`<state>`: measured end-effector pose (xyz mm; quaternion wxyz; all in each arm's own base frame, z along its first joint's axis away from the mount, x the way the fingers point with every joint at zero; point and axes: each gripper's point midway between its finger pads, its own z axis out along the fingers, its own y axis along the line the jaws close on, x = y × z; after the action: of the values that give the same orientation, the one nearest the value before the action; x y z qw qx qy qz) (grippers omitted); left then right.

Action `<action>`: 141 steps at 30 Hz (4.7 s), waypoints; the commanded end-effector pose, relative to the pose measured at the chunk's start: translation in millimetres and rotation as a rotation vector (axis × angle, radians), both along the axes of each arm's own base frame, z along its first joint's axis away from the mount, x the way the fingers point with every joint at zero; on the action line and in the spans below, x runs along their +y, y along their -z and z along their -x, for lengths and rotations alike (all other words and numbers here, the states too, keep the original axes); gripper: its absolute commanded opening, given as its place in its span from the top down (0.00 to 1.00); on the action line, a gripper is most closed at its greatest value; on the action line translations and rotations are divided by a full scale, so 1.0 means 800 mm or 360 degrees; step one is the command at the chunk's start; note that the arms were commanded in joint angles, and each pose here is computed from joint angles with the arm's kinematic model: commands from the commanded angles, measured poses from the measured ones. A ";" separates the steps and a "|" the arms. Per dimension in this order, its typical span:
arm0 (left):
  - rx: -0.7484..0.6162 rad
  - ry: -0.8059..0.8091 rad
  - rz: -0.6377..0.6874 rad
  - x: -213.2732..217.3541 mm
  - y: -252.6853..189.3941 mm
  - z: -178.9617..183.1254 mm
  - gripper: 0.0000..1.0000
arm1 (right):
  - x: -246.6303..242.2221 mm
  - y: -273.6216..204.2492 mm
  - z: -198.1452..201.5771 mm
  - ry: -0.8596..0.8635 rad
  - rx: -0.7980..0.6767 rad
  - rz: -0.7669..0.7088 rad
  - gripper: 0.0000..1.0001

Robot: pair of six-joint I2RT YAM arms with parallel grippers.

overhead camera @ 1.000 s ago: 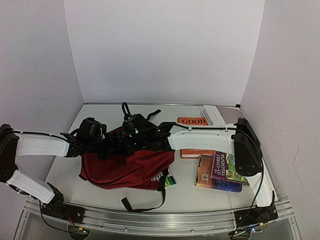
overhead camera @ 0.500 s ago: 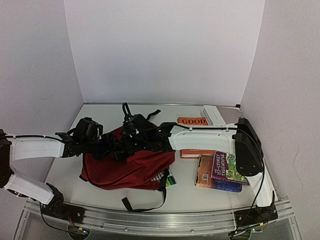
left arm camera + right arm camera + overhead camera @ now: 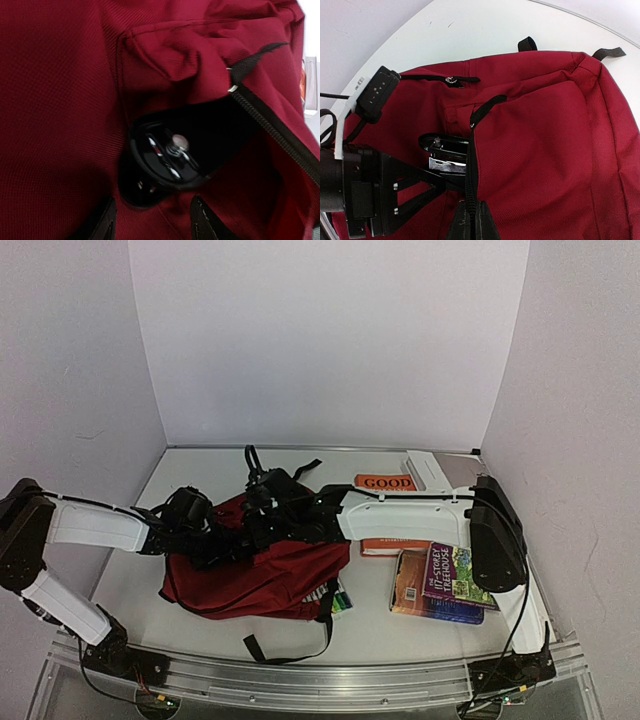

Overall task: Pack the student bag
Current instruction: Place the stationery in the student bag.

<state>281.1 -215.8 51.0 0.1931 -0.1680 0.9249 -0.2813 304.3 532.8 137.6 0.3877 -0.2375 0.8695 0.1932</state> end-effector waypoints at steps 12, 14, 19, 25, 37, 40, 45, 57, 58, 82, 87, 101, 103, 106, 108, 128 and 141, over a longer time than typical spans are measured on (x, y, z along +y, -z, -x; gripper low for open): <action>-0.0206 0.0227 0.0237 -0.083 -0.028 -0.072 0.72 | 0.013 -0.068 -0.001 -0.0029 -0.0100 -0.0174 1.00; -0.0248 0.0273 0.0291 -0.096 -0.034 -0.079 0.73 | 0.013 -0.065 -0.001 -0.0029 -0.0095 -0.0169 1.00; -0.0294 0.0361 0.0400 -0.124 -0.042 -0.089 0.75 | 0.013 -0.059 -0.004 -0.0014 -0.0073 -0.0176 1.00; -0.0339 0.0437 0.0460 -0.143 -0.050 -0.081 0.79 | 0.008 -0.051 -0.010 -0.0011 -0.0004 -0.0233 1.00; -0.0502 0.0612 0.0560 -0.152 -0.083 -0.043 0.79 | -0.003 -0.042 -0.018 0.0028 0.0013 -0.0230 1.00; -0.0524 0.0635 0.0593 -0.152 -0.093 -0.037 0.79 | -0.010 -0.043 -0.016 0.0040 0.0013 -0.0231 1.00; -0.0431 0.0531 0.0462 -0.123 -0.081 -0.024 0.74 | -0.028 -0.053 -0.012 0.0059 -0.0023 -0.0229 1.00; -0.0340 0.0415 0.0120 -0.054 -0.075 0.010 0.38 | -0.061 -0.009 0.015 0.0040 0.0063 -0.0240 1.00; -0.0341 0.0415 0.0122 -0.057 -0.075 0.007 0.35 | -0.062 -0.010 0.016 0.0038 0.0068 -0.0253 1.00; -0.0345 0.0433 0.0230 -0.112 -0.069 -0.090 0.42 | -0.062 -0.065 0.014 0.0039 -0.0012 -0.0373 1.00; -0.0251 0.0440 0.0236 -0.113 -0.044 -0.082 0.54 | -0.062 -0.072 0.012 0.0039 -0.0031 -0.0380 1.00; -0.0037 0.0438 0.0317 -0.113 0.007 -0.034 0.69 | -0.055 -0.075 0.008 0.0031 -0.0045 -0.0384 1.00; -0.0024 0.0449 0.0351 -0.119 0.007 -0.028 0.69 | -0.054 -0.075 0.008 0.0029 -0.0046 -0.0384 1.00; -0.0024 0.0470 0.0399 -0.130 0.003 -0.021 0.70 | -0.053 -0.075 0.008 0.0029 -0.0049 -0.0383 1.00; -0.0032 0.0486 0.0433 -0.139 -0.001 -0.018 0.70 | -0.053 -0.074 0.008 0.0027 -0.0050 -0.0380 1.00; -0.0170 0.0470 0.0320 -0.148 -0.046 0.001 0.55 | -0.062 -0.082 0.004 0.0067 -0.0088 -0.0375 1.00; -0.0090 0.0445 0.0315 -0.119 -0.032 0.037 0.36 | -0.071 -0.065 0.008 0.0081 -0.0053 -0.0343 1.00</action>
<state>261.0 -311.0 80.3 0.1742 -0.0417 0.9037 -0.3889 295.0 472.1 138.7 0.3894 -0.1963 0.8696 0.2314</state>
